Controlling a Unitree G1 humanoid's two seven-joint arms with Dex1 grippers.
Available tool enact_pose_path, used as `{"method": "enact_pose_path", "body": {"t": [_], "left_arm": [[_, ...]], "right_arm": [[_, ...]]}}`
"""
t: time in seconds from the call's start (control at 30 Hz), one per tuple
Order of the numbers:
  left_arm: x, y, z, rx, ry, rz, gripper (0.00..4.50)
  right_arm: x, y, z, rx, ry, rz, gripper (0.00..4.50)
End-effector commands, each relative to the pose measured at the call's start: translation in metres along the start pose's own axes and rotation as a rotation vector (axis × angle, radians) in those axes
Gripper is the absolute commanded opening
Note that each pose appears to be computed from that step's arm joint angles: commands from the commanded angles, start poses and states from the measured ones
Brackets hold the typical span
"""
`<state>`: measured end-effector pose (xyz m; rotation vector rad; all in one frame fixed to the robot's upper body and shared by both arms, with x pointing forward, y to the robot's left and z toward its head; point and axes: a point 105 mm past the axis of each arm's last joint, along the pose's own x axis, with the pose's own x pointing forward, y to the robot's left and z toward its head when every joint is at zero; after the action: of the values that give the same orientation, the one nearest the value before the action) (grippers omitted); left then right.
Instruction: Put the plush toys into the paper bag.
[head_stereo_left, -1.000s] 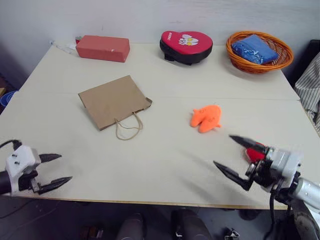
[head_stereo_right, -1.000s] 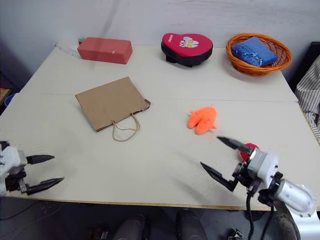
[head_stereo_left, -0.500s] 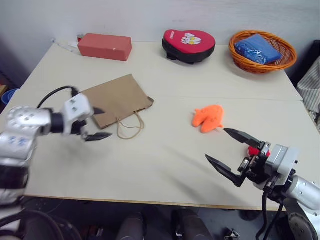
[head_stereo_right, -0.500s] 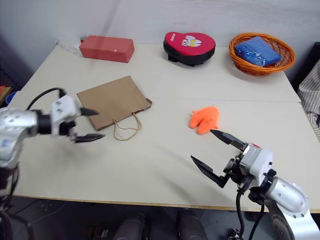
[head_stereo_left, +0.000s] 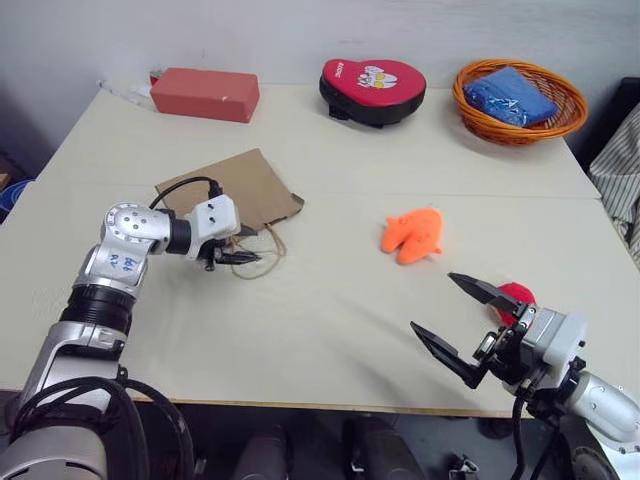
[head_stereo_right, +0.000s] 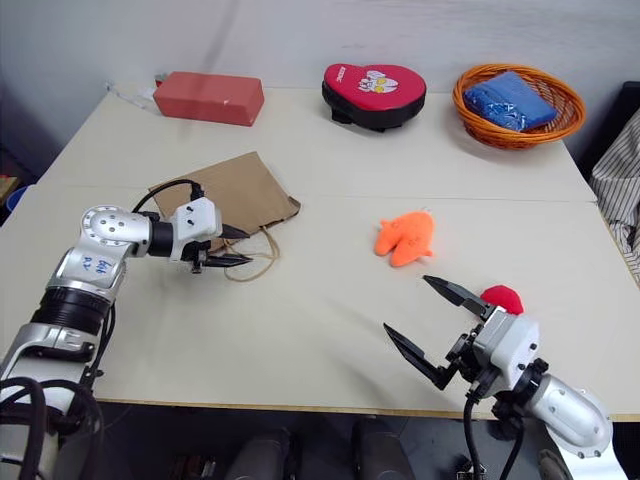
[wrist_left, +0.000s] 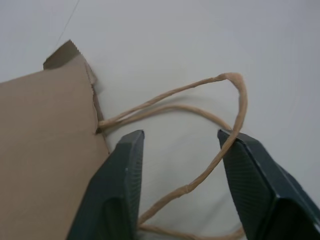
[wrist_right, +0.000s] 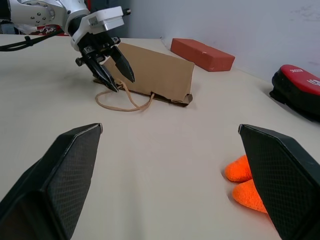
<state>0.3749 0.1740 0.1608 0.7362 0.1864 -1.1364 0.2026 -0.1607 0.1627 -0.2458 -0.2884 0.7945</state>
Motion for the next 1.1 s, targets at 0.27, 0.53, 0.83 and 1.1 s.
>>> {"method": "enact_pose_path", "body": {"t": [0.27,0.53,0.83,1.1], "left_arm": [[0.009,-0.004,0.073,-0.051,-0.360,-0.137,0.02],[0.028,-0.035,0.133,-0.069,-0.552,-0.300,0.00],[0.013,-0.058,0.148,-0.048,-0.605,-0.431,0.00],[0.008,-0.060,0.145,-0.075,-0.603,-0.423,0.00]], "right_arm": [[-0.026,0.006,-0.020,0.045,0.094,-0.025,4.50],[-0.006,0.014,-0.008,0.110,0.055,0.047,2.25],[0.074,0.014,-0.022,0.087,0.076,0.083,0.10],[0.142,0.022,-0.038,0.048,0.074,0.129,0.10]]}}
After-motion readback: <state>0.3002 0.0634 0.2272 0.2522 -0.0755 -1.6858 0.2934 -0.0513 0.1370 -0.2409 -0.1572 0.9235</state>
